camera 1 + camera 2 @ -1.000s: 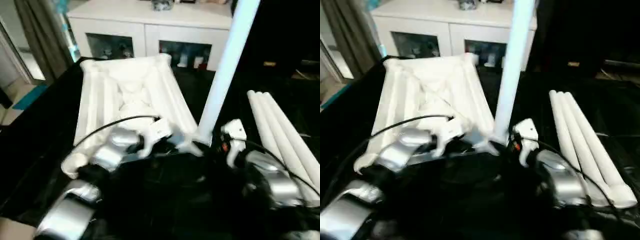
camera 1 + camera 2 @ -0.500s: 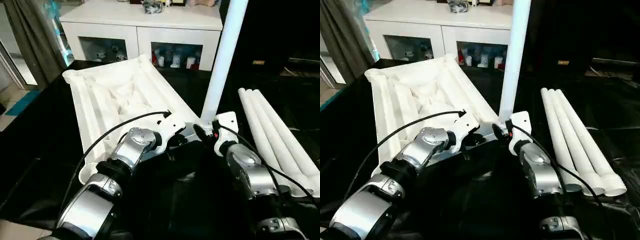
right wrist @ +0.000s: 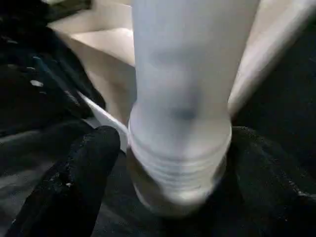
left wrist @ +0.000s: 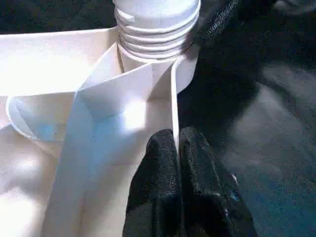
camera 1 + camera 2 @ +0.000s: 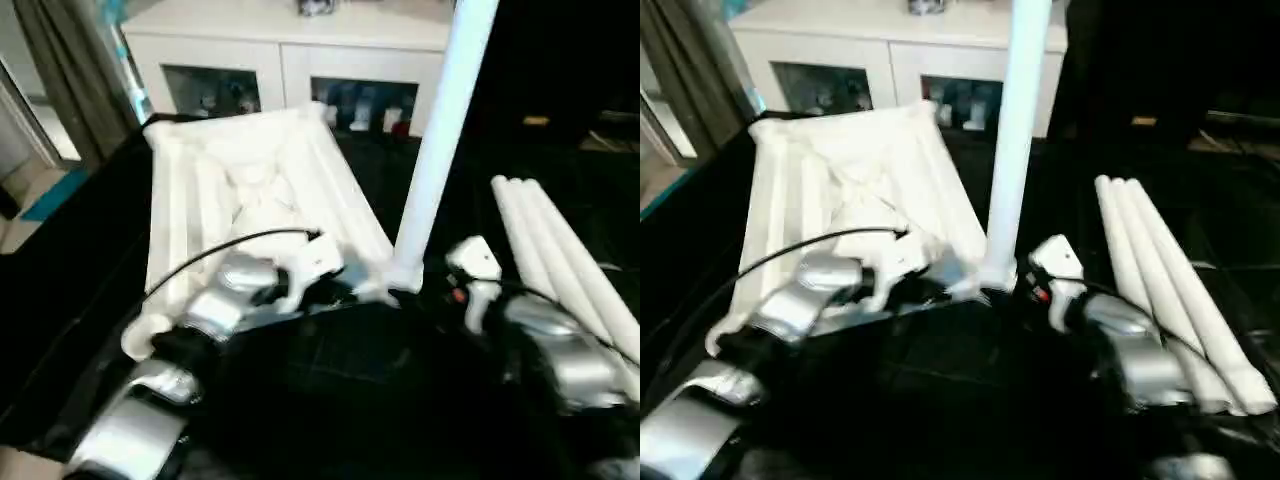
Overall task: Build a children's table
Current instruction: Rotate leg to tighten
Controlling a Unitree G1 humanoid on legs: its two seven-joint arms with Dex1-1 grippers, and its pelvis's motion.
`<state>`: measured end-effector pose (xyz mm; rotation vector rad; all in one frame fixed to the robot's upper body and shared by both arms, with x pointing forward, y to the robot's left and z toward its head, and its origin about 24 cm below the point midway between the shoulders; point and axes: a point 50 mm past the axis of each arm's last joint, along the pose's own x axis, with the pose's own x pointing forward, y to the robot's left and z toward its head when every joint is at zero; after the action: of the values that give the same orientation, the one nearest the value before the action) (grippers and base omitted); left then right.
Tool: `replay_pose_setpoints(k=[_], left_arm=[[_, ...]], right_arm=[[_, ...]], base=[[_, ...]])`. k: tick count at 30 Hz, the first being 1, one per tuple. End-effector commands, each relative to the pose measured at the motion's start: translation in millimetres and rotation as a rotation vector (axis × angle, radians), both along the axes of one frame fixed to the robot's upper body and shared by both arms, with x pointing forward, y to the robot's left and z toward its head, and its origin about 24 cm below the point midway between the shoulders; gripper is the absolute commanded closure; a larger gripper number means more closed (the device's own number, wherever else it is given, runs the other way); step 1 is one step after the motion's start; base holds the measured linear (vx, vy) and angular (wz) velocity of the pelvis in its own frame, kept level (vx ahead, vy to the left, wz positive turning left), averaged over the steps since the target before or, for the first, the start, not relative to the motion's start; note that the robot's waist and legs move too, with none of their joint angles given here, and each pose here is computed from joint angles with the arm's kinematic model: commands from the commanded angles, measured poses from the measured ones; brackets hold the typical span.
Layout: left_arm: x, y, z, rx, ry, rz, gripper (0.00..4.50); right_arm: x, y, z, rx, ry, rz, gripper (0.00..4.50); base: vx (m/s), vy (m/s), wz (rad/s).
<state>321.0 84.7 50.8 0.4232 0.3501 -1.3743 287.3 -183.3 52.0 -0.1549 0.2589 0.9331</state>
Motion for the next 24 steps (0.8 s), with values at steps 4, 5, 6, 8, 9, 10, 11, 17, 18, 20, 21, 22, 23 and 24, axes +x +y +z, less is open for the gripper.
replay_pose_setpoints(k=[4,5,6,8,9,10,11,17,18,20,21,22,23,24], left_arm=[[-13.0,-3.6,7.8,-0.062,0.019,-0.13,4.5],[-13.0,-3.6,7.8,-0.062,0.019,-0.13,4.5],[-13.2,-3.0,7.8,-0.06,0.018,-0.131,4.5],[-13.7,-2.1,8.1,-0.059,0.019,-0.133,4.5],[-13.7,-1.8,8.3,-0.059,0.017,-0.132,4.5],[-13.7,-1.6,8.7,-0.06,0.016,-0.131,4.5],[-13.7,-1.6,8.7,-0.06,0.016,-0.131,4.5],[-14.1,-0.2,9.7,-0.06,0.017,-0.128,4.5],[-13.9,0.1,9.7,-0.059,0.017,-0.126,4.5],[-13.2,0.6,9.9,-0.058,0.017,-0.12,4.5],[-13.1,0.7,9.9,-0.058,0.016,-0.119,4.5],[-12.8,0.9,10.1,-0.057,0.016,-0.117,4.5],[-12.7,0.9,10.1,-0.057,0.015,-0.117,4.5],[-12.5,1.0,10.2,-0.057,0.015,-0.115,4.5]], right_arm=[[-5.8,0.3,7.4,-0.017,0.009,0.121,0.69],[-5.8,0.3,7.4,-0.017,0.009,0.121,0.69],[-5.9,0.2,7.5,-0.021,0.01,0.126,0.69],[-6.6,0.6,7.2,-0.028,0.017,0.142,0.69],[-7.6,1.2,6.4,-0.034,0.023,0.157,0.69],[-9.3,2.3,5.1,-0.042,0.029,0.178,0.69],[-9.3,2.3,5.1,-0.042,0.029,0.178,0.69],[-13.1,3.5,3.8,-0.05,0.047,0.217,0.69],[-12.7,3.0,3.8,-0.051,0.048,0.216,0.83],[-11.6,2.7,4.2,-0.047,0.05,0.211,0.93],[-11.4,2.7,4.2,-0.044,0.051,0.211,0.93],[-11.1,2.9,4.3,-0.04,0.053,0.211,1.11],[-11.0,2.9,4.4,-0.038,0.054,0.211,1.11],[-10.8,3.1,4.5,-0.035,0.054,0.209,1.19]], base=[[0.0,0.0,0.0],[0.0,0.0,0.0],[0.0,0.0,0.0],[0.0,0.0,0.0],[0.0,0.0,0.0],[0.0,0.0,0.0],[0.0,0.0,0.0],[0.0,0.0,0.0],[0.0,0.0,0.0],[0.0,0.0,0.0],[0.0,0.0,0.0],[0.0,0.0,0.0],[0.0,0.0,0.0],[0.0,0.0,0.0]])
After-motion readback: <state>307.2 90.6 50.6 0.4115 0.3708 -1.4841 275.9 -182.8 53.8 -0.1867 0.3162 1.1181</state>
